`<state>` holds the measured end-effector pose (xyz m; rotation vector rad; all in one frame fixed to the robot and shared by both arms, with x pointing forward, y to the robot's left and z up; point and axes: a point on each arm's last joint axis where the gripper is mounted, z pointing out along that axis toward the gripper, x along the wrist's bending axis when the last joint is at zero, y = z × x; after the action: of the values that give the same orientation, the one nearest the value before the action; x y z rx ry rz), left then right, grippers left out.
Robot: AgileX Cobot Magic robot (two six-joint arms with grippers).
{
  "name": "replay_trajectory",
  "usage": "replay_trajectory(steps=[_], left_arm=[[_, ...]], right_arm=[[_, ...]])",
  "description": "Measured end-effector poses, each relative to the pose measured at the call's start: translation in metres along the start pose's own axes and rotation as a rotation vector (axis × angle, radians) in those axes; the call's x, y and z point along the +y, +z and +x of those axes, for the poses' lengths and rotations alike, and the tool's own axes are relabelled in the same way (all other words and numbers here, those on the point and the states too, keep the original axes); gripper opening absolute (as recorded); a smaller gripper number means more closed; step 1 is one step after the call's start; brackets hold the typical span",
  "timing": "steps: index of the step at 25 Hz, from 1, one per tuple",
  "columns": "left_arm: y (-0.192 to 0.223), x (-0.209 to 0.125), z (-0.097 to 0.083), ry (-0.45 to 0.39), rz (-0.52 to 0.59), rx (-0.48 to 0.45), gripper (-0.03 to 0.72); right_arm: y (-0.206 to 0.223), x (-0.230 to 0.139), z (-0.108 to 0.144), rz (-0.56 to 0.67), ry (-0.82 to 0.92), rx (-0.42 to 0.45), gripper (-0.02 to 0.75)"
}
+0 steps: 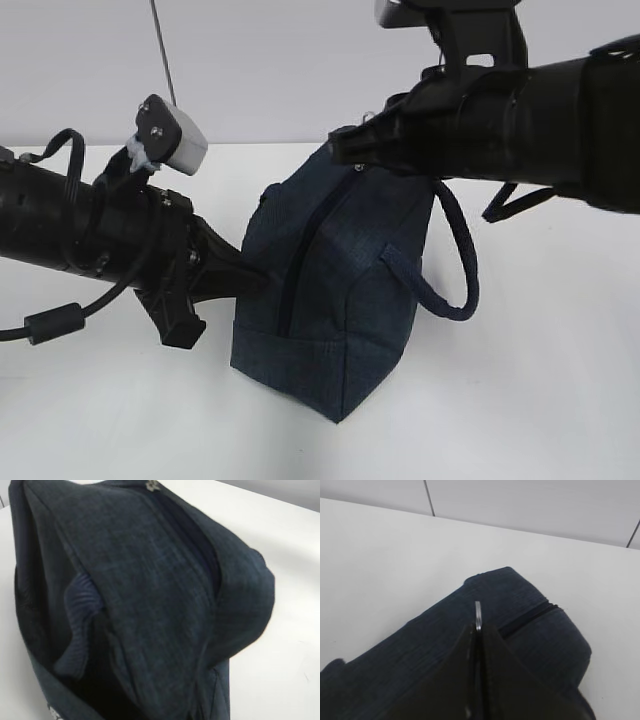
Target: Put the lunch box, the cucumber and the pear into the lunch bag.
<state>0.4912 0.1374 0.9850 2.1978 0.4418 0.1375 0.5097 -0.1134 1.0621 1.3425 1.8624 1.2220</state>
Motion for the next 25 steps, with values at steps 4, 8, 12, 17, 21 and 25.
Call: replay_trajectory(steps=[4, 8, 12, 17, 21, 25], left_arm=[[0.000, 0.000, -0.001, 0.001, -0.001, -0.006, -0.009], [0.000, 0.000, -0.001, 0.001, -0.001, -0.009, -0.009], [0.000, 0.000, -0.001, 0.002, -0.001, -0.011, -0.010], [0.000, 0.000, -0.001, 0.002, 0.000, -0.012, -0.011], [0.000, 0.000, -0.001, 0.003, 0.000, -0.010, -0.011], [0.000, 0.000, 0.000, 0.000, 0.002, 0.002, -0.011]], right_arm=[[0.009, 0.003, -0.026, -0.003, 0.043, -0.005, 0.006], [0.024, 0.001, -0.050, 0.012, 0.079, -0.002, 0.006], [0.045, 0.003, -0.073, 0.018, 0.113, -0.001, 0.006], [0.080, 0.007, -0.096, 0.024, 0.136, -0.008, 0.006], [0.113, -0.008, -0.104, 0.075, 0.132, -0.020, 0.006], [0.135, -0.030, -0.108, 0.139, 0.136, -0.025, 0.006]])
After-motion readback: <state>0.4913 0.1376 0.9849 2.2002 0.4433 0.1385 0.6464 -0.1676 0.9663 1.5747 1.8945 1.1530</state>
